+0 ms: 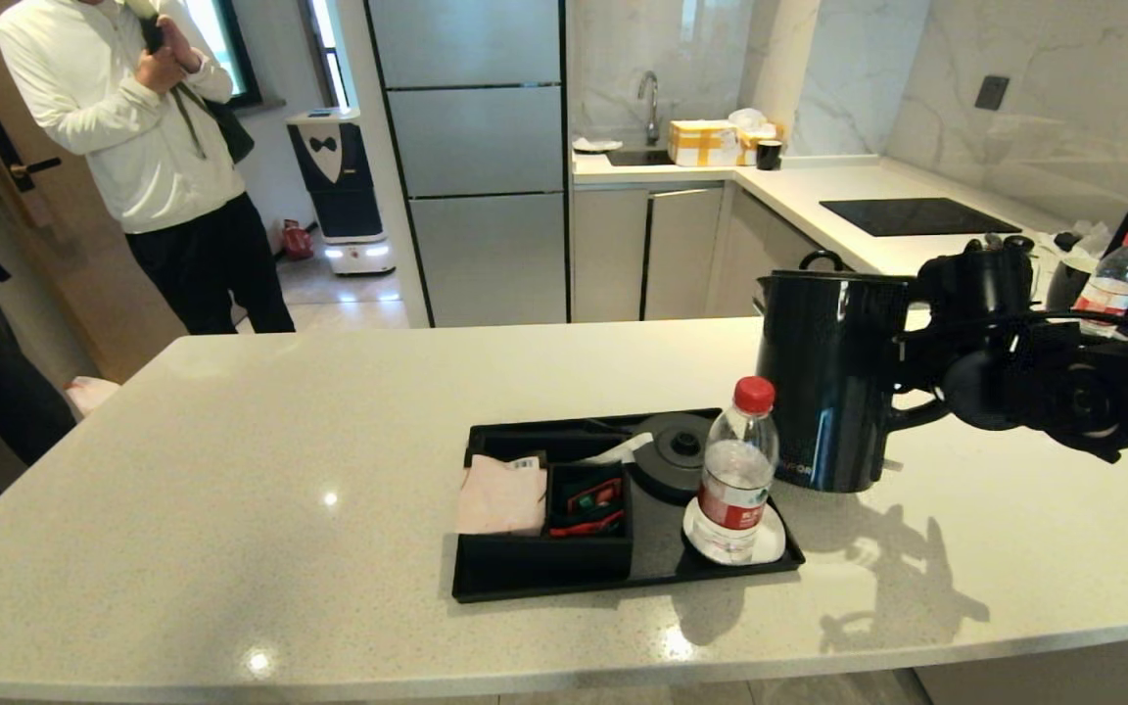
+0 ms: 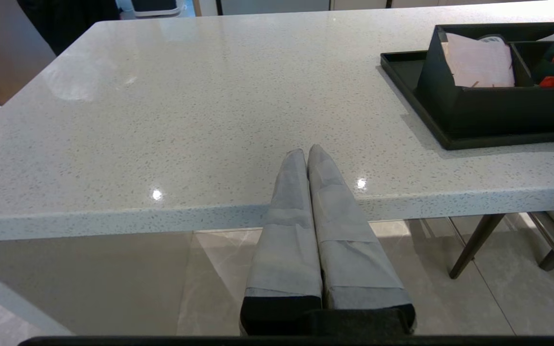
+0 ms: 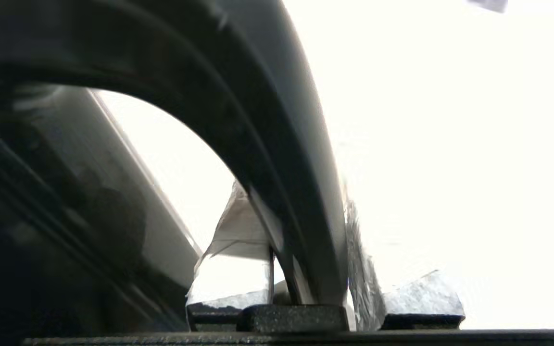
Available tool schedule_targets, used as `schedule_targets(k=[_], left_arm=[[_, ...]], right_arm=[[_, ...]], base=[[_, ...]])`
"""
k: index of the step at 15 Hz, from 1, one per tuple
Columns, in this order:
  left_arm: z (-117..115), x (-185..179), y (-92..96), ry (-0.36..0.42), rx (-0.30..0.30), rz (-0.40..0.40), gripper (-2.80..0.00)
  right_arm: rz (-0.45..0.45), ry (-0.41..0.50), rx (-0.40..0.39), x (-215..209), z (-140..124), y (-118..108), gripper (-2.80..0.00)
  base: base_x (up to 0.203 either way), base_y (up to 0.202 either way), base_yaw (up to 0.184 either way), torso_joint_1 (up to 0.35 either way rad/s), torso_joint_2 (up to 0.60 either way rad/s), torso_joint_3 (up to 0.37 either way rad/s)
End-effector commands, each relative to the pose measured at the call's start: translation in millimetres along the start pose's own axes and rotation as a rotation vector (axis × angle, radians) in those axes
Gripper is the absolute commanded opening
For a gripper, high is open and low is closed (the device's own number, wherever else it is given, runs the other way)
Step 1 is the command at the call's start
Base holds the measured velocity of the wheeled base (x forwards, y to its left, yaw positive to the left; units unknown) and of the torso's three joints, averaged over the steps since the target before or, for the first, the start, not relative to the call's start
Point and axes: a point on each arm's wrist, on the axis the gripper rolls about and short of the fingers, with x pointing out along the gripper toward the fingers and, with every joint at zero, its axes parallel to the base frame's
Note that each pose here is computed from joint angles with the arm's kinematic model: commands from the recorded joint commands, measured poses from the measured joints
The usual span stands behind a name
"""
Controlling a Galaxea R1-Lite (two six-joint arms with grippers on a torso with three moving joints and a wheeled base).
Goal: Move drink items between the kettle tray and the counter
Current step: Return the kettle to its original position
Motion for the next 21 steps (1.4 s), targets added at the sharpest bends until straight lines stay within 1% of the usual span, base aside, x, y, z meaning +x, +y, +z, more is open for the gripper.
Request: schedule_targets(k=[1, 3, 9, 11, 12, 13, 14, 15, 17, 18, 19, 21], left_arm=[[0, 0, 0.0, 0.001, 0.0, 0.0, -2.8], [0, 0, 0.0, 0.001, 0.0, 0.0, -2.8], [0, 0, 0.0, 0.001, 0.0, 0.0, -2.8], [0, 0, 0.0, 0.001, 0.0, 0.0, -2.8], [0, 0, 0.0, 0.001, 0.001, 0.0, -2.8], [0, 0, 0.0, 0.001, 0.0, 0.0, -2.8], [0, 0, 0.0, 0.001, 0.0, 0.0, -2.8], [0, 0, 0.0, 0.001, 0.0, 0.0, -2.8], [0, 0, 0.0, 0.001, 0.0, 0.0, -2.8], [0, 0, 0.0, 0.001, 0.0, 0.0, -2.8], [0, 0, 0.0, 0.001, 0.0, 0.0, -2.8], [0, 0, 0.0, 0.001, 0.0, 0.0, -2.8]], right_arm=[[-0.01, -0.025, 0.036, -1, 9, -8, -2.8], [0.011, -0.027, 0.052, 0, 13, -9, -2.8], [0.022, -0.051, 0.076, -1, 22, -9, -2.8], [0.071, -0.05, 0.086, -1, 27, -7, -2.8], [0.144, -0.031, 0.091, -2, 29, -5, -2.8], [0.204, -0.038, 0.111, 0, 35, -7, -2.8], [0.234, -0.062, 0.126, 3, 39, -8, -2.8], [0.258, -0.076, 0.117, 6, 40, -8, -2.8], [0.268, -0.081, 0.11, 8, 41, -9, -2.8], [0.301, -0.092, 0.113, 10, 42, -9, -2.8], [0.384, -0.118, 0.111, 11, 45, -7, -2.8], [0.429, -0.127, 0.075, 16, 42, -10, -2.8]], base=[[0.0, 0.0, 0.0, 0.0, 0.0, 0.0], [0.0, 0.0, 0.0, 0.0, 0.0, 0.0], [0.0, 0.0, 0.0, 0.0, 0.0, 0.0], [0.0, 0.0, 0.0, 0.0, 0.0, 0.0], [0.0, 0.0, 0.0, 0.0, 0.0, 0.0], [0.0, 0.0, 0.0, 0.0, 0.0, 0.0], [0.0, 0.0, 0.0, 0.0, 0.0, 0.0], [0.0, 0.0, 0.0, 0.0, 0.0, 0.0], [0.0, 0.0, 0.0, 0.0, 0.0, 0.0], [0.0, 0.0, 0.0, 0.0, 0.0, 0.0], [0.0, 0.0, 0.0, 0.0, 0.0, 0.0], [0.0, 0.0, 0.0, 0.0, 0.0, 0.0]])
